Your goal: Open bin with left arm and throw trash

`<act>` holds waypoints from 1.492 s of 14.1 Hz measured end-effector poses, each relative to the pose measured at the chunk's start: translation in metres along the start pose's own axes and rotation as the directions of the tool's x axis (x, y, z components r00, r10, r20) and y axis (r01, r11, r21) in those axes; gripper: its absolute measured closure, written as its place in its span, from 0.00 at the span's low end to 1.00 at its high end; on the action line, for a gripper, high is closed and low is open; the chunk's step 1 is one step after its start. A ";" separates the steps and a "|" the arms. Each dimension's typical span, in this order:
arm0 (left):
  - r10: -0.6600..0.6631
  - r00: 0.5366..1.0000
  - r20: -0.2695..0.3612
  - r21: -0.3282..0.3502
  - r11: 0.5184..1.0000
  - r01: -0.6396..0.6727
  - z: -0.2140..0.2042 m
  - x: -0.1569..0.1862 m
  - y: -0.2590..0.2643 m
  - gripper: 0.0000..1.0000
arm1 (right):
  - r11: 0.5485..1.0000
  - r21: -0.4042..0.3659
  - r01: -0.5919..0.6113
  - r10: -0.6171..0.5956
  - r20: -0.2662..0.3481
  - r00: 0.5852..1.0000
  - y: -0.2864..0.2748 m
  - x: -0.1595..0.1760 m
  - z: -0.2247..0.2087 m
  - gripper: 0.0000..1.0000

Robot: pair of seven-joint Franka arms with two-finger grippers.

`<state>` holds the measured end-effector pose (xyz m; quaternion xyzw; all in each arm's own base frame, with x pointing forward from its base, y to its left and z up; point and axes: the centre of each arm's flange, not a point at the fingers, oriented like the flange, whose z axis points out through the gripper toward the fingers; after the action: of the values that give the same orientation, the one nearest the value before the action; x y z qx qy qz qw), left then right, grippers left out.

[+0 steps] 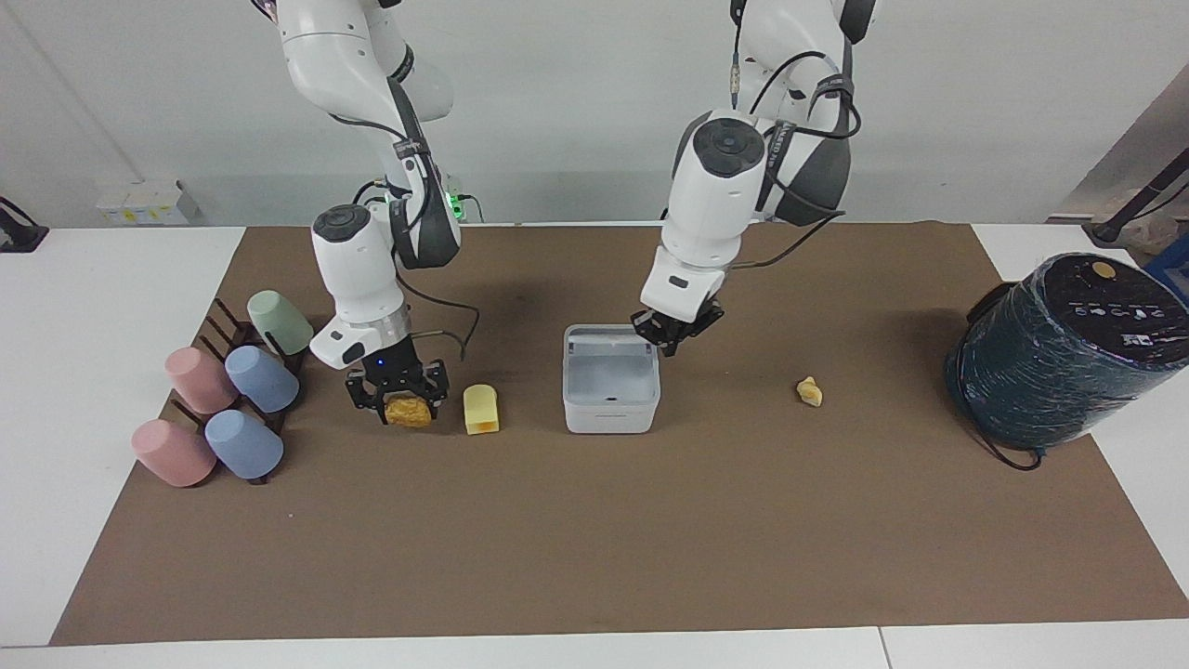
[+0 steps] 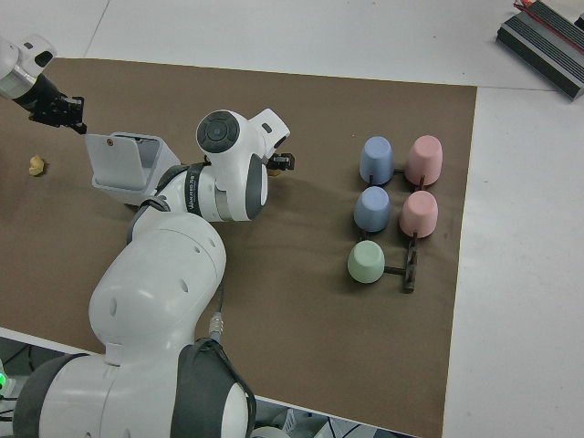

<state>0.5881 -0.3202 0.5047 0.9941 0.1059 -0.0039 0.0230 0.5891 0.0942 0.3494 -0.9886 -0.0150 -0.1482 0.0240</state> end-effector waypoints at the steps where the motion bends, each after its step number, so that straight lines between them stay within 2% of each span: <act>1: -0.005 1.000 0.004 0.003 1.000 0.005 -0.005 0.011 -0.015 0.99 | 1.000 0.002 -0.023 0.023 0.013 1.000 -0.011 0.009 -0.012 0.22; 3: 0.018 1.000 -0.011 0.012 1.000 -0.018 -0.014 0.027 -0.038 0.99 | 0.999 0.004 -0.042 0.042 0.039 0.998 -0.036 0.028 -0.041 0.22; 5: 0.064 0.998 -0.022 0.029 0.998 -0.063 -0.018 0.044 -0.064 0.99 | 0.998 0.018 -0.065 0.064 0.034 0.997 -0.069 0.039 -0.065 0.22; 9: 0.148 0.989 0.004 0.041 0.988 -0.148 -0.001 0.084 -0.148 0.96 | 0.996 0.074 -0.042 0.041 0.020 0.999 -0.140 0.031 -0.079 0.22; 11: 0.142 0.990 -0.011 0.033 0.989 -0.142 0.016 0.089 -0.177 0.78 | 0.986 0.156 -0.062 0.057 0.036 0.998 -0.176 0.026 -0.089 0.22; 12: 0.153 0.988 -0.024 0.027 0.988 -0.152 0.027 0.087 -0.186 0.66 | 0.981 0.183 -0.064 0.058 0.041 0.998 -0.189 0.025 -0.092 0.22; 15: 0.186 0.980 -0.071 0.015 0.982 -0.186 0.068 0.073 -0.220 0.30 | 0.977 0.208 -0.039 0.028 0.058 0.998 -0.225 0.016 -0.085 0.22; 17: 0.200 0.977 -0.075 0.013 0.980 -0.199 0.088 0.061 -0.239 0.08 | 0.977 0.211 -0.015 -0.002 0.081 0.997 -0.251 0.003 -0.069 0.22; 21: 0.208 0.976 -0.071 0.012 0.978 -0.207 0.112 0.045 -0.245 0.10 | 0.977 0.211 0.003 -0.024 0.098 0.995 -0.265 -0.005 -0.057 0.21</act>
<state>0.5798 -0.0773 0.3811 0.9993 0.0023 0.0342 0.0174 0.5577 0.3559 0.4138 -0.9865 -0.0385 -0.0961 0.1268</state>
